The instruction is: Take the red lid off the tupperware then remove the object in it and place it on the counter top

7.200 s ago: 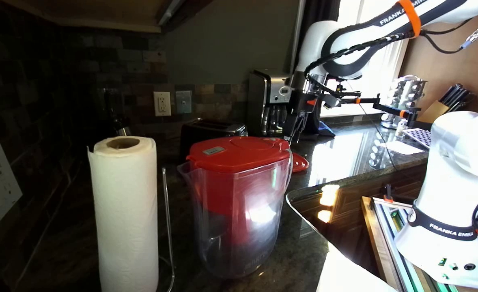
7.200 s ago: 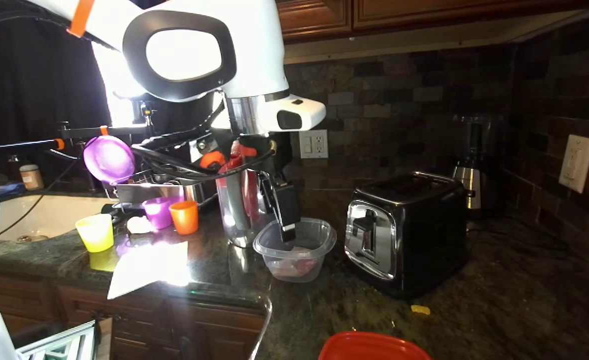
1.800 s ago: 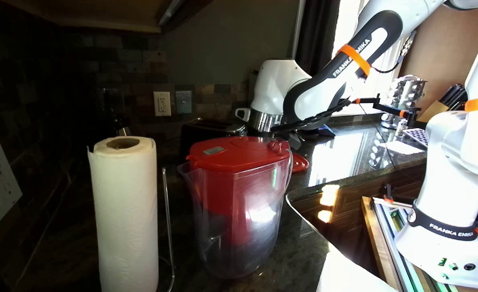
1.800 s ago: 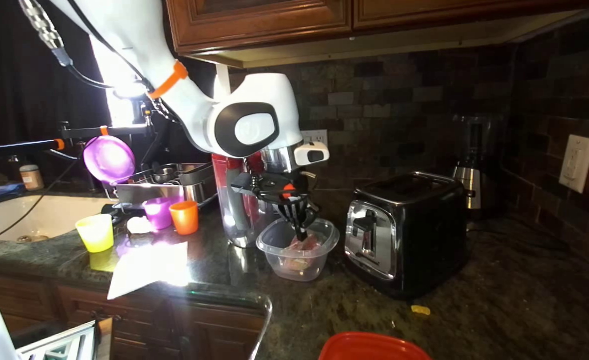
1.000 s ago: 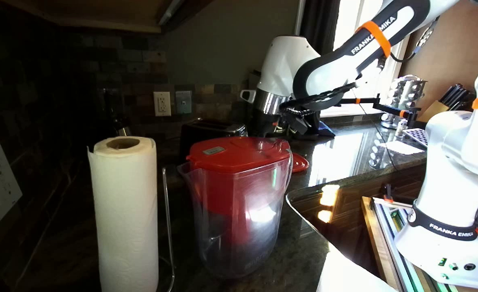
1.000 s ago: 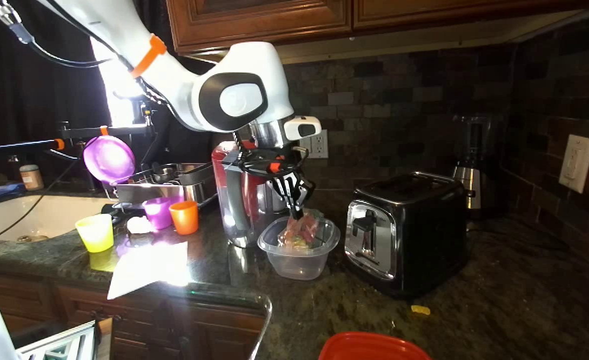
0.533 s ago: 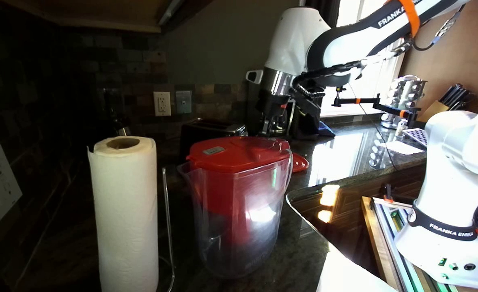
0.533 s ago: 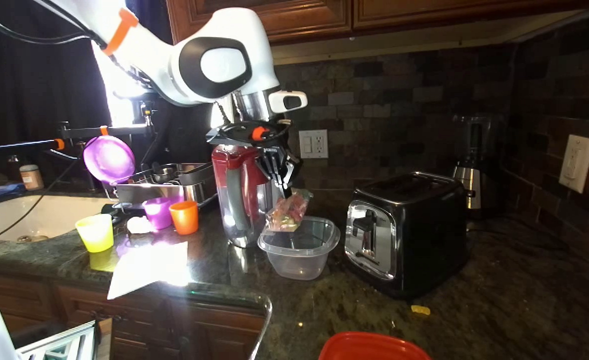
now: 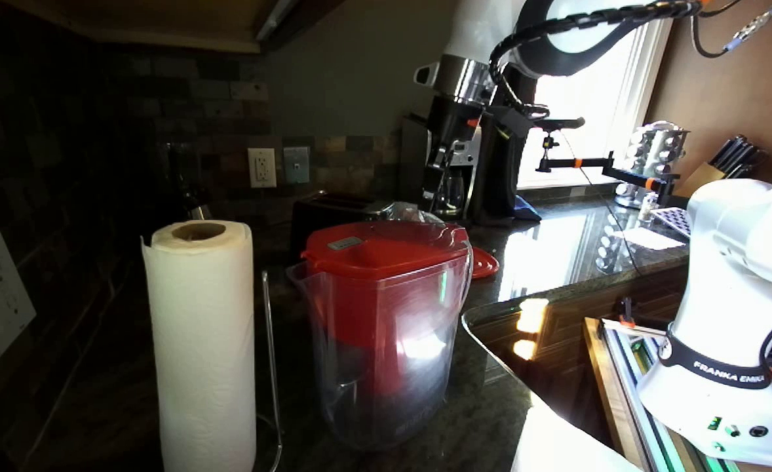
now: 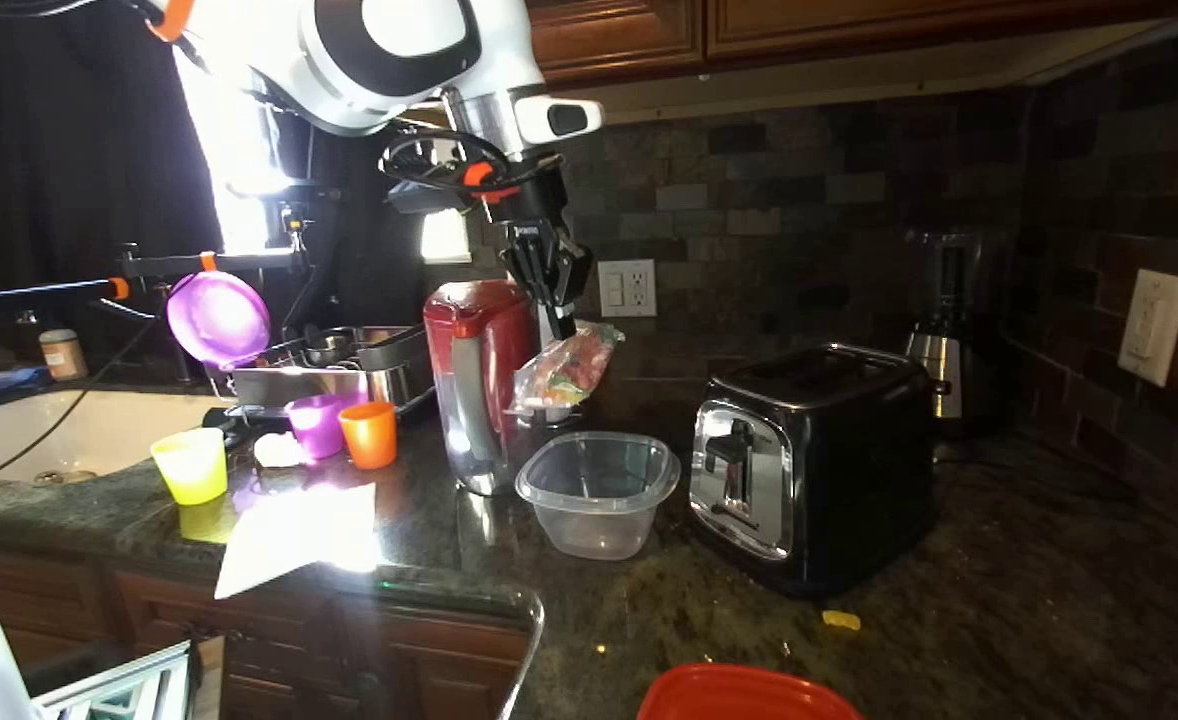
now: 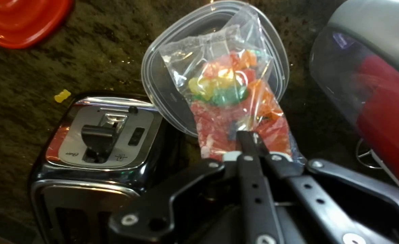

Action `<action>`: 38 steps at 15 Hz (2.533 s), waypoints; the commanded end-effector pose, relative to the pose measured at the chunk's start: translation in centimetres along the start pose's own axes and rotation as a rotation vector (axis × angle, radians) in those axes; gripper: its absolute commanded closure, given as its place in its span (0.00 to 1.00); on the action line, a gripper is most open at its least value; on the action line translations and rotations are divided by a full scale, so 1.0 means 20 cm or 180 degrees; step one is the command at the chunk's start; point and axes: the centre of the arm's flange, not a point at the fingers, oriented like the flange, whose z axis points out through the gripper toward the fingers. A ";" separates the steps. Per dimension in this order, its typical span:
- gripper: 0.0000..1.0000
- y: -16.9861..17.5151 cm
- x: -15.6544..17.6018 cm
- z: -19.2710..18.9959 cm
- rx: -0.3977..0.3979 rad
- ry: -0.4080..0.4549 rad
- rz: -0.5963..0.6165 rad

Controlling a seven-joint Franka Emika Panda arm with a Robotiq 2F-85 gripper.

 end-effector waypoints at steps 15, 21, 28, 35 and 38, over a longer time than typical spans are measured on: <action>1.00 0.66 -0.23 0.09 0.0184 -0.0232 0.1868; 1.00 0.81 -0.33 0.27 0.0147 -0.0415 0.2050; 1.00 0.81 -0.36 0.60 0.0168 -0.0481 0.2006; 1.00 0.76 -0.36 0.82 0.0104 -0.0609 0.1918; 1.00 0.76 -0.36 0.86 0.0112 -0.0623 0.1905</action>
